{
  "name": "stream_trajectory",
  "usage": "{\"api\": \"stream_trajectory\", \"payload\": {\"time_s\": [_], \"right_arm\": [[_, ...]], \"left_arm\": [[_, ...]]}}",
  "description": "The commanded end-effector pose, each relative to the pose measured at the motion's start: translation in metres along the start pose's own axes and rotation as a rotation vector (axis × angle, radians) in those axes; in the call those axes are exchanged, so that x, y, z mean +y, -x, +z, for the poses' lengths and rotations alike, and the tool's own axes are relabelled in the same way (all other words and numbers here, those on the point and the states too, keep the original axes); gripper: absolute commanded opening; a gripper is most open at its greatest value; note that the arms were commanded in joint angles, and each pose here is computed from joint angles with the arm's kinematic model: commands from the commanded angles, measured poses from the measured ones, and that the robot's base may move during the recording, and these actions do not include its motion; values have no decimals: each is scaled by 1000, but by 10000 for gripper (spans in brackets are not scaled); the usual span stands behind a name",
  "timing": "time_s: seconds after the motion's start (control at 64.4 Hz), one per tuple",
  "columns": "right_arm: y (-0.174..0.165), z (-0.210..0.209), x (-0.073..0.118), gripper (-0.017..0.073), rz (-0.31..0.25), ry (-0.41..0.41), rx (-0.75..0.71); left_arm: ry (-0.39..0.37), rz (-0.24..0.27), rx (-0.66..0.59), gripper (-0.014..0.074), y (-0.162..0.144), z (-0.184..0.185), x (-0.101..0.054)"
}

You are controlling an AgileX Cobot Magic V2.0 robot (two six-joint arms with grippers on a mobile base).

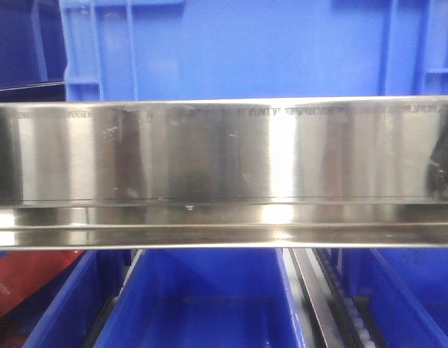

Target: Place valve from conveyor to right shelf box

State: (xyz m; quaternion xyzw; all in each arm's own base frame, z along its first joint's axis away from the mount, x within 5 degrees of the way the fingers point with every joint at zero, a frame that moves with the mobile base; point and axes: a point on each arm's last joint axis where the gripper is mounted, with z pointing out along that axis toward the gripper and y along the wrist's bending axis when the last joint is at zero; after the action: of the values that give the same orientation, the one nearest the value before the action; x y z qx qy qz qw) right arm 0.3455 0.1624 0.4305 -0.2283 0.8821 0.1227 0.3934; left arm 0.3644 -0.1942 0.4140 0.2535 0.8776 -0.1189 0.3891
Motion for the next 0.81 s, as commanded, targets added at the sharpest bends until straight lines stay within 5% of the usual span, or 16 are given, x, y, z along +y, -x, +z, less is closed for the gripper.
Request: {"api": "stream_trajectory", "payload": {"time_s": [0.0,0.248,0.295,0.434,0.791], "right_arm": [[7,-36,4,357,-17,-5,-82],[5,-118,13,-167,-34,-13,-242],[2,-129,14,-161,-35,-15,-266],[-16,-158,16,-158,-38,-35,-338],[-118,-198,22,-163,-33,-73,-567]], "left_arm": [[10,15,-80,449,10,-40,-3],[122,21,-138,-45,8,-108,3],[165,2,-145,-114,5,-123,5],[238,-27,-162,-111,-7,-153,9],[199,-45,-453,-111,-88,-203,-4]]}}
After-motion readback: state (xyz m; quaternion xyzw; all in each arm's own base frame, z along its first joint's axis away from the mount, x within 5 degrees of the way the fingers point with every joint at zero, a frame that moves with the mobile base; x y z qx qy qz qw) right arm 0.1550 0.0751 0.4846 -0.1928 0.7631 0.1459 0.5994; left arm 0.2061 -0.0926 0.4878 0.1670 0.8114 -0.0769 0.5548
